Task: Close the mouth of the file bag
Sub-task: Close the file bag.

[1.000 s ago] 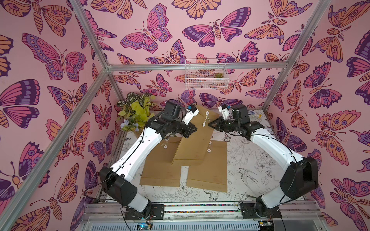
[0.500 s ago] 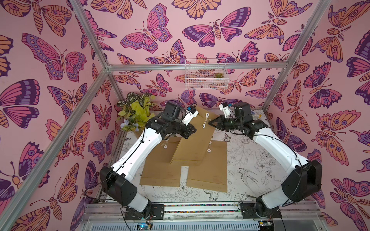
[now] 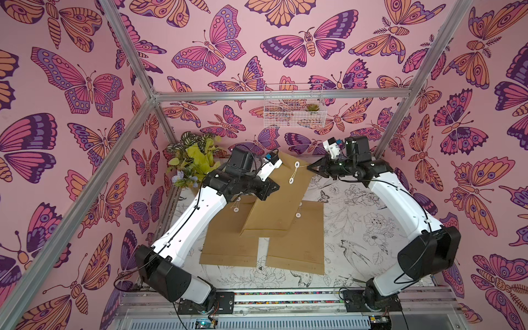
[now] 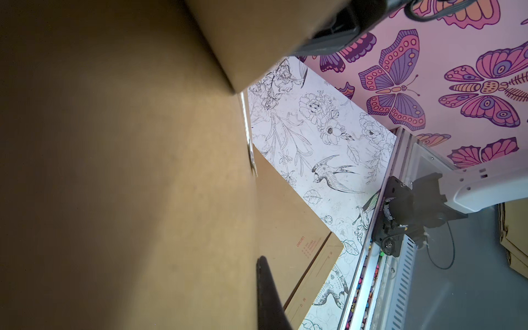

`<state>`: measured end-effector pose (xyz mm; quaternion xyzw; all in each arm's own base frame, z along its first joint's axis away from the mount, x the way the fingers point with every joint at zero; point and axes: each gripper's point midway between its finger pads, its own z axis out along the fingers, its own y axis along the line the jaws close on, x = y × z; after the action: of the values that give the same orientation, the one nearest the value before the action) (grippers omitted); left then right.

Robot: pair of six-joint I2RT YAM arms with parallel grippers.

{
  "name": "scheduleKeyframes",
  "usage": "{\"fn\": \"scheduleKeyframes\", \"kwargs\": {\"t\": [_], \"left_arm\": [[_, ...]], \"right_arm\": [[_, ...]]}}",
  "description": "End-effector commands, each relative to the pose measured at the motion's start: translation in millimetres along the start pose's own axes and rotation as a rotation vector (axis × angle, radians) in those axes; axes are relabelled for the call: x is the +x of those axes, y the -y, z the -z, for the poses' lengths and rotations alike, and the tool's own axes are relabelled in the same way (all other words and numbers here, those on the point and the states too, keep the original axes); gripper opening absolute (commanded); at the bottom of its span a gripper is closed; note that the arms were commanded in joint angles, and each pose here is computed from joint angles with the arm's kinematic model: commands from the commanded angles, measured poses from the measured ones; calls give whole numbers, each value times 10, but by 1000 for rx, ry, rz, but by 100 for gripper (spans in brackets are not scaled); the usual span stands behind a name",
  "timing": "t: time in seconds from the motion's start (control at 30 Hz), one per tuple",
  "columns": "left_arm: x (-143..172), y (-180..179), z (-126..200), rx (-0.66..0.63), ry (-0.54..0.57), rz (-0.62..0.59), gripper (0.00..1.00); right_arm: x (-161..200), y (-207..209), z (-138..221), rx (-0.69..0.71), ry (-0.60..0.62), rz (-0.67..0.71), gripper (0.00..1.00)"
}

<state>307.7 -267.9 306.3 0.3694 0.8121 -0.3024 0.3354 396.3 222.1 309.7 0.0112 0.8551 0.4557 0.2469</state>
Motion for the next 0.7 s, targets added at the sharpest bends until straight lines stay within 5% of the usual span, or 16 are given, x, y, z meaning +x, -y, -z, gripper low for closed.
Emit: {"fn": "scheduleKeyframes", "kwargs": {"t": [0.0,0.67], "left_arm": [[2,96,27,45,18,-26,0],[156,183,-91,89,-30,-35,0]], "right_arm": [[-53,-75,26,-3,2,9,0],[75,-796,-18,-60,-82,130,0]]}}
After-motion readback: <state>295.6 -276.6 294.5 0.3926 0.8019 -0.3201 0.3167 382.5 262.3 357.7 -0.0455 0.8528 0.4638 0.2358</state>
